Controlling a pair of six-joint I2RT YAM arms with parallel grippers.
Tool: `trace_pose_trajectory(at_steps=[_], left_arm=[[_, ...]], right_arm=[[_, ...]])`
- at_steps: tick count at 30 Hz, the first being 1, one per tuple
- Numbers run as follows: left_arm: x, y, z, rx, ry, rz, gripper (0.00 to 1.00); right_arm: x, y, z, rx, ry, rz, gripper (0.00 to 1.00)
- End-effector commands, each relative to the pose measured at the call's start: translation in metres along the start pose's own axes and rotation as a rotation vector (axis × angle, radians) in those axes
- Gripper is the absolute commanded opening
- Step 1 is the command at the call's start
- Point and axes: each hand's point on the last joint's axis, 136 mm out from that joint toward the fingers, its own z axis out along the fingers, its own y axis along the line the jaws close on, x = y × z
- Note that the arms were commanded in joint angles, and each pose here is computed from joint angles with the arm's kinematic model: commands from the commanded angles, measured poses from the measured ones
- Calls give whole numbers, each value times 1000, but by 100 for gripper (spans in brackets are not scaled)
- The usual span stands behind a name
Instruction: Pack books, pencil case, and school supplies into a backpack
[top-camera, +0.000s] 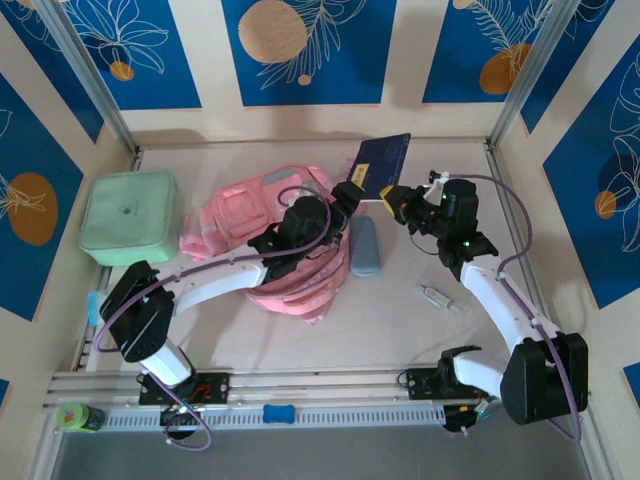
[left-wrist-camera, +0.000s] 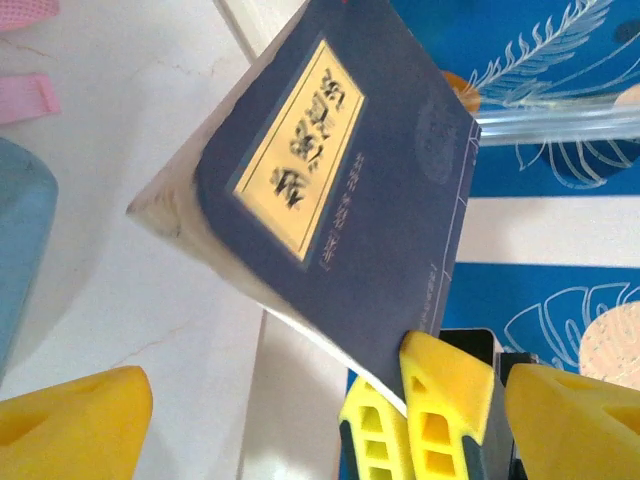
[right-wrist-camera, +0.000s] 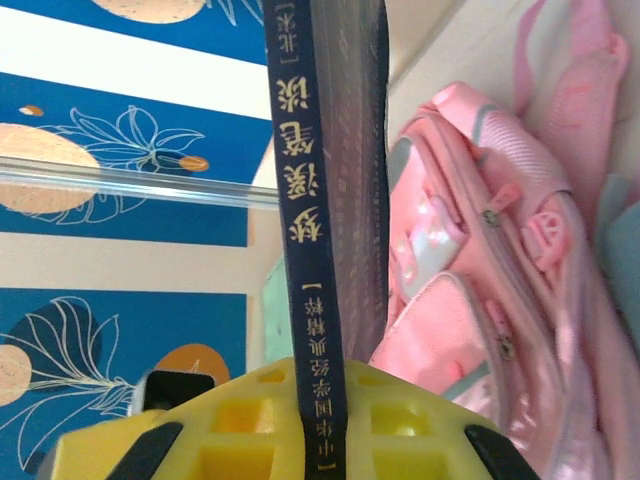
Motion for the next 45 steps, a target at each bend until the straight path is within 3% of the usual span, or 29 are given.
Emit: trace_pose_trajectory(at_steps=[1, 7, 22, 25, 31, 34, 36, 39, 43, 45], left_arm=[[-12, -43, -13, 153, -83, -110, 91], [-4, -59, 2, 209, -77, -127, 87], [-12, -59, 11, 213, -169, -143, 63], [-16, -61, 10, 215, -196, -132, 52], [-20, -66, 5, 232, -215, -71, 9], [-24, -66, 4, 225, -232, -45, 0], [-27, -67, 2, 224, -234, -25, 0], [-34, -66, 3, 200, -211, 21, 0], [-43, -58, -1, 139, -124, 146, 0], [-48, -50, -8, 97, -57, 228, 0]], right_arm=[[-8, 37, -4, -125, -101, -2, 0], [14, 46, -3, -175, -56, 48, 0], [43, 49, -7, -207, -4, 84, 0], [49, 45, -4, -188, 8, 92, 0], [50, 42, -6, -155, 1, 51, 0], [50, 42, -7, -143, 0, 21, 9], [51, 44, -9, -141, 8, -3, 17], [50, 50, -15, -122, 13, -74, 38], [46, 37, -27, 60, 45, -161, 59], [42, 25, -33, 128, 79, -158, 64]])
